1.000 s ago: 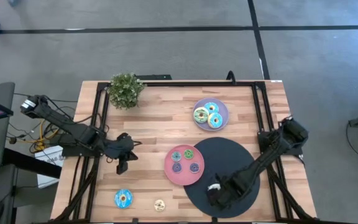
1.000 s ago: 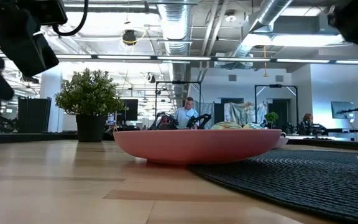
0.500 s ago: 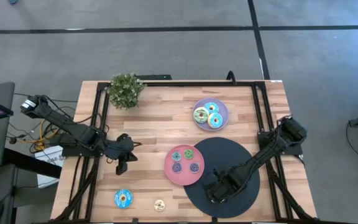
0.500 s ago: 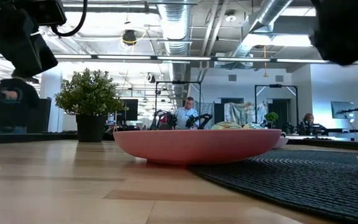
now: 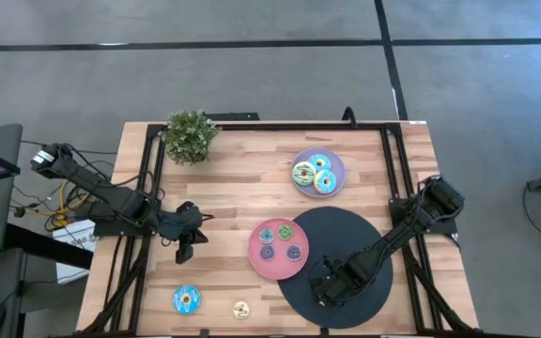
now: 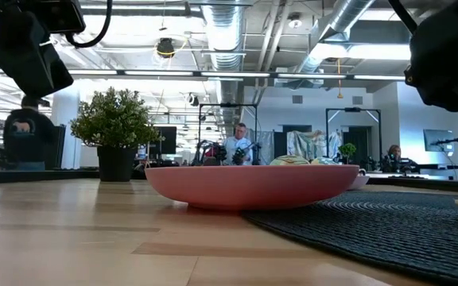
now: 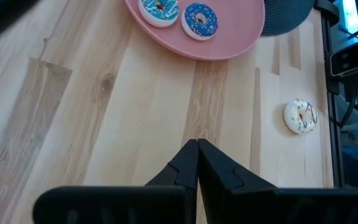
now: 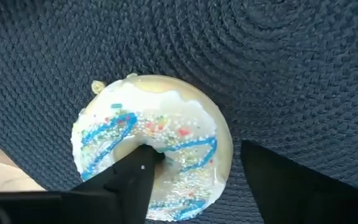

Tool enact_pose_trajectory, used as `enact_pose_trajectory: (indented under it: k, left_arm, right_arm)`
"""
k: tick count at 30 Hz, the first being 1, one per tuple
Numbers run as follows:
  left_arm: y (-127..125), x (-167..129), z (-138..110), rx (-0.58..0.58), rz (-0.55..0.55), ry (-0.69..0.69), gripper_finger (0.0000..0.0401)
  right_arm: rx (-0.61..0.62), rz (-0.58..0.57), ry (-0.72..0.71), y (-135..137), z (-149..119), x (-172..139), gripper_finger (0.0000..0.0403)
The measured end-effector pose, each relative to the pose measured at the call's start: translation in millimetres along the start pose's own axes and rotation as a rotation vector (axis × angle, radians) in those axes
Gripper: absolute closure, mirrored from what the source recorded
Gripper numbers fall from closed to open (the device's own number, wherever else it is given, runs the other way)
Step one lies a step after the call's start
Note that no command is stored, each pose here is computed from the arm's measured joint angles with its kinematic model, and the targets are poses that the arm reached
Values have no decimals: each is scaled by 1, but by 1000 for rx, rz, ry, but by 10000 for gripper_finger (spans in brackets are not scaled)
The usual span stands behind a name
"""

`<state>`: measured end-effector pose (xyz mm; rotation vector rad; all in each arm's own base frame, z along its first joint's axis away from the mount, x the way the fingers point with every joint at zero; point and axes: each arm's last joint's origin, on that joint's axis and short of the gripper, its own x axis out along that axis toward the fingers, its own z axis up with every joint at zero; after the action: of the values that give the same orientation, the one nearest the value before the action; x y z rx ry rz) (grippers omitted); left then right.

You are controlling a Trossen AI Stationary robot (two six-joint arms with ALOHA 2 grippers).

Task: Pick & Place donuts
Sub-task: Put the big white donut on the purple plate

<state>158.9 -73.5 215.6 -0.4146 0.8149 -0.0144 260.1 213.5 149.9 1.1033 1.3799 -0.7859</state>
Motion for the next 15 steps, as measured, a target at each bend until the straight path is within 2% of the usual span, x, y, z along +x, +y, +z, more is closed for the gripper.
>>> enact_pose_trajectory:
  k: [5, 9, 15]
  left_arm:
    - [0, 0, 0, 10, 0, 0, 401]
    - [0, 0, 0, 16, 0, 0, 401]
    - [0, 0, 0, 29, 0, 0, 401]
  right_arm:
    - [6, 9, 3, 1, 0, 0, 225]
    - [19, 33, 12, 2, -1, -3, 246]
    - [57, 147, -51, 1, 3, -35, 257]
